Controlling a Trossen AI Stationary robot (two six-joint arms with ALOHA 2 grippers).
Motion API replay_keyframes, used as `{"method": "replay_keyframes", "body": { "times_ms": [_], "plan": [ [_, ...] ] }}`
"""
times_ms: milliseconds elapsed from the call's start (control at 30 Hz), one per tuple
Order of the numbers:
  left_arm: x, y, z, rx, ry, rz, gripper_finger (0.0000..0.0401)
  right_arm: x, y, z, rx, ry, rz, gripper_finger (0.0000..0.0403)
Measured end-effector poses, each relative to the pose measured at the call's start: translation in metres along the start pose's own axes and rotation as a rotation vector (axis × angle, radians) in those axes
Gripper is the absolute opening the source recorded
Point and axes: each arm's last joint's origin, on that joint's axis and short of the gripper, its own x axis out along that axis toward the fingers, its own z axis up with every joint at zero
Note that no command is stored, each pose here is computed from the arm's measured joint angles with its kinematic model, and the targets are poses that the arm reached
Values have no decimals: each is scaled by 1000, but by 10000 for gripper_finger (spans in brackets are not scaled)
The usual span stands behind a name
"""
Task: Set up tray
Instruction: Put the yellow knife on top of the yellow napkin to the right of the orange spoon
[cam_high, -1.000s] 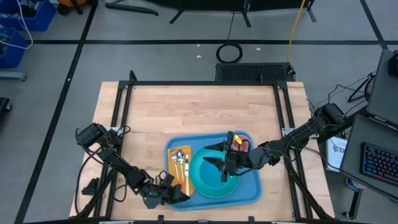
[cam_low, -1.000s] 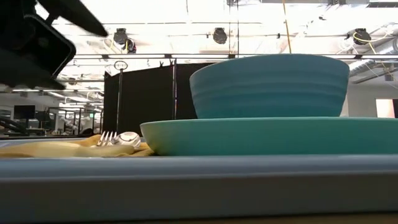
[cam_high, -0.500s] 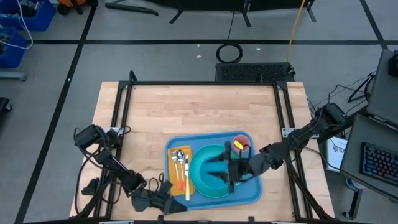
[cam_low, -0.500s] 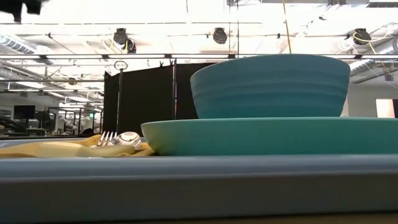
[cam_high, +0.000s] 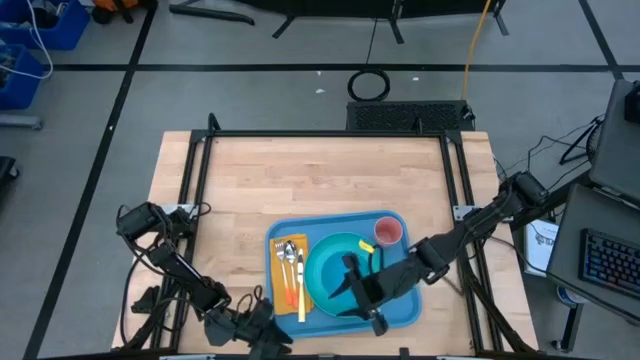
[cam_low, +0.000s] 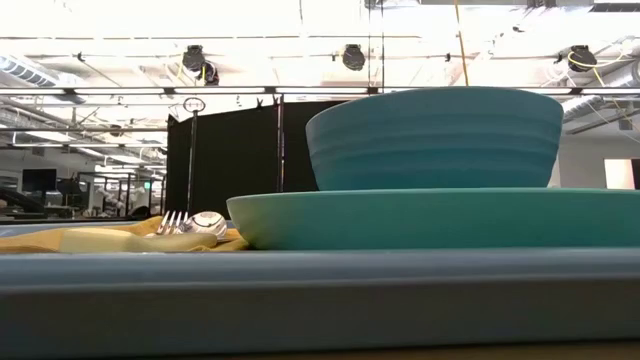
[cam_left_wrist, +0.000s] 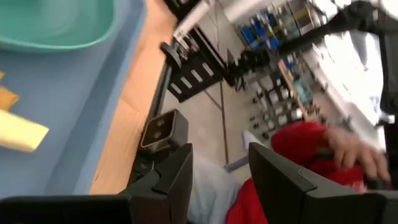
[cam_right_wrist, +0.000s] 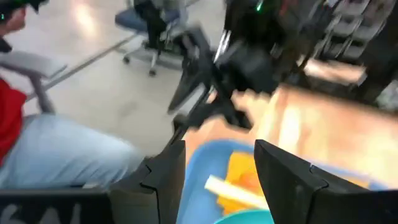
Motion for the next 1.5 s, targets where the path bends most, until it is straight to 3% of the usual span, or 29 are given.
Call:
{"method": "replay_keyframes", "body": {
  "times_ms": [167,333,433,600,767,1133,1500],
  "plan": [
    [-2,-2,-5,111,76,-37,159,23,8,-15,58,122,49,171],
    [-4,-2,-9,140,101,-40,159,56,23,-15,113,165,221,168],
    [-5,-4,-10,143,117,-54,159,74,29,-14,151,196,260,159],
    [-5,-3,-11,135,123,-54,159,97,29,-16,220,270,241,99],
    [-5,-4,-11,154,118,-60,159,121,31,-23,288,273,318,10],
    [-6,-5,-12,247,101,-60,159,164,26,-42,351,316,371,0],
    [-6,-6,-10,283,51,-56,159,184,-3,-66,379,411,246,0]
  ]
}}
